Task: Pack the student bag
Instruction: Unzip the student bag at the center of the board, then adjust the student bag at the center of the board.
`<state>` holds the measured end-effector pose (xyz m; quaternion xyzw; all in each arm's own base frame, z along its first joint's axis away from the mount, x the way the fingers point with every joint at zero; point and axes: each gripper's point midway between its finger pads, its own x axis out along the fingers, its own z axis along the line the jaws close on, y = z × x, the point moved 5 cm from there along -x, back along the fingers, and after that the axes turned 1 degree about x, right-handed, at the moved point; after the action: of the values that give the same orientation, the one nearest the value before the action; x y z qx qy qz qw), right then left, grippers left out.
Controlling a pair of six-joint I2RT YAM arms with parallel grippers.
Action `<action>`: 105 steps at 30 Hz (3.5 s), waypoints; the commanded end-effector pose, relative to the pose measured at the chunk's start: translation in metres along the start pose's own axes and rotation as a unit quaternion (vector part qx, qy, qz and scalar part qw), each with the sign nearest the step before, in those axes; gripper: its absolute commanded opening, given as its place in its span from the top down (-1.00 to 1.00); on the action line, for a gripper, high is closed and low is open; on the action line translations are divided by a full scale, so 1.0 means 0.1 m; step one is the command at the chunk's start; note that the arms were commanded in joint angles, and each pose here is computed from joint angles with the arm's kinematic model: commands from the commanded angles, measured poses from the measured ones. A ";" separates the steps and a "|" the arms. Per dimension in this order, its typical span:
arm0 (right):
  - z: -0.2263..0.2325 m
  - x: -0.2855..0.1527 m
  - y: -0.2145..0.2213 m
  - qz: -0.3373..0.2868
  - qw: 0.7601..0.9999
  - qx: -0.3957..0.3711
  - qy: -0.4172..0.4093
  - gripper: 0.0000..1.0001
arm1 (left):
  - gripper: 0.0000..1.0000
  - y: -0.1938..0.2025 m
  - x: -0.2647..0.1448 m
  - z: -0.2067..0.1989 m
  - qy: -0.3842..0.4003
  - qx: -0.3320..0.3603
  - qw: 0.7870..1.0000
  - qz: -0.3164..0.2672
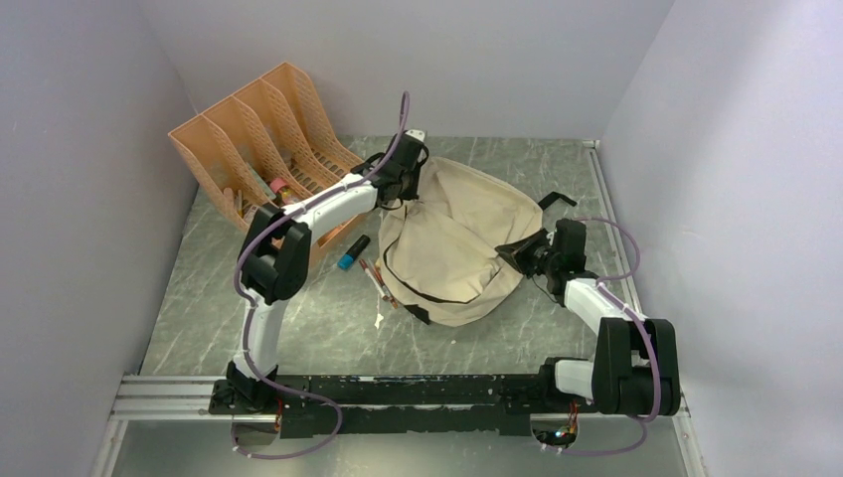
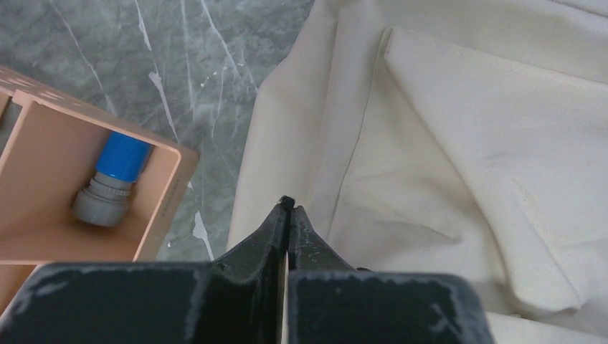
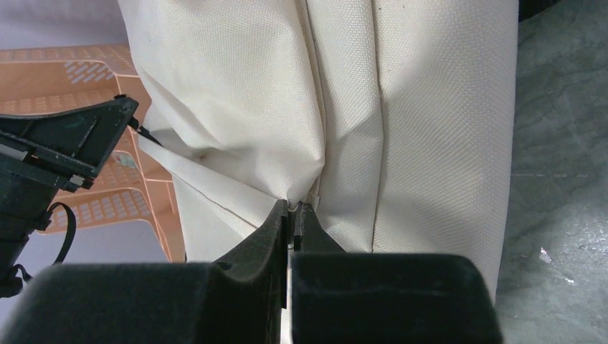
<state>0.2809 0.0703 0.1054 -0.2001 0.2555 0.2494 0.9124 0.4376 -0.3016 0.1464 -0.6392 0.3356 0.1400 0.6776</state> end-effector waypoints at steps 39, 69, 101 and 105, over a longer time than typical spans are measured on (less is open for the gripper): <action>0.91 0.69 0.13 0.083 0.901 -0.412 0.104 0.23 | -0.07 0.12 -1.17 0.27 0.111 -0.061 0.990 -0.057; 0.56 0.44 0.95 0.170 0.901 -0.398 0.006 0.69 | 0.18 0.74 -0.90 -0.95 0.237 -0.091 0.967 -0.017; 0.54 0.45 0.88 0.156 0.894 -0.419 0.022 0.49 | 0.33 0.70 -1.03 -0.78 0.216 -0.119 0.966 -0.076; 0.53 0.44 0.94 0.170 0.896 -0.411 0.011 0.50 | 0.36 0.56 -1.02 -0.84 0.224 -0.126 0.962 -0.091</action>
<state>0.2852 0.1790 0.0991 -0.5254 0.1863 0.4630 0.6891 0.2888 -0.3398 0.1464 -0.7363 0.4301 0.0065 0.5222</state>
